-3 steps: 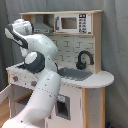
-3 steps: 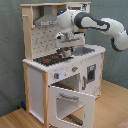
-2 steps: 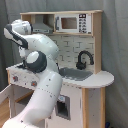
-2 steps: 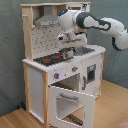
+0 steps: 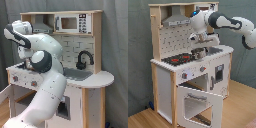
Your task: Play with the kitchen
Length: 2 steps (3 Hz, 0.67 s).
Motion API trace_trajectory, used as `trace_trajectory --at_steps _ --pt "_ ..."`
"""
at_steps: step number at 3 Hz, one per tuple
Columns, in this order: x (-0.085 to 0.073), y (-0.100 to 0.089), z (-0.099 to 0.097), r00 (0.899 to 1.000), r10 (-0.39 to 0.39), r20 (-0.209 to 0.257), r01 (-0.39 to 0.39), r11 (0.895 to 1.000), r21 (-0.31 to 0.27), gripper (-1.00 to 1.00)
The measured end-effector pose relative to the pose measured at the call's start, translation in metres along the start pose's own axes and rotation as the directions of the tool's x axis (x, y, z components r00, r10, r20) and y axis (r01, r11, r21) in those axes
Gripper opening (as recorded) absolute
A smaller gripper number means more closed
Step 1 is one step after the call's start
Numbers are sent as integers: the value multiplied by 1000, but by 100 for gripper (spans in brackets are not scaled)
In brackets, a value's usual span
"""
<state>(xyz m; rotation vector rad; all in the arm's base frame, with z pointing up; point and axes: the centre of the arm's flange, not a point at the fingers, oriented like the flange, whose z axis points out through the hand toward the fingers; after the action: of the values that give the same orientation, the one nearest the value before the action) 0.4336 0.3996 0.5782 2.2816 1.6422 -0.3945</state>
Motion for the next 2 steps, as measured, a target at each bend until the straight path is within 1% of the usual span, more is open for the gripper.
trace_trajectory --at_steps 1,2 --pt "-15 0 8 1000 24 11 -24 1000 -4 -100" --pt "-33 3 17 999 49 19 -49 999 -11 -100"
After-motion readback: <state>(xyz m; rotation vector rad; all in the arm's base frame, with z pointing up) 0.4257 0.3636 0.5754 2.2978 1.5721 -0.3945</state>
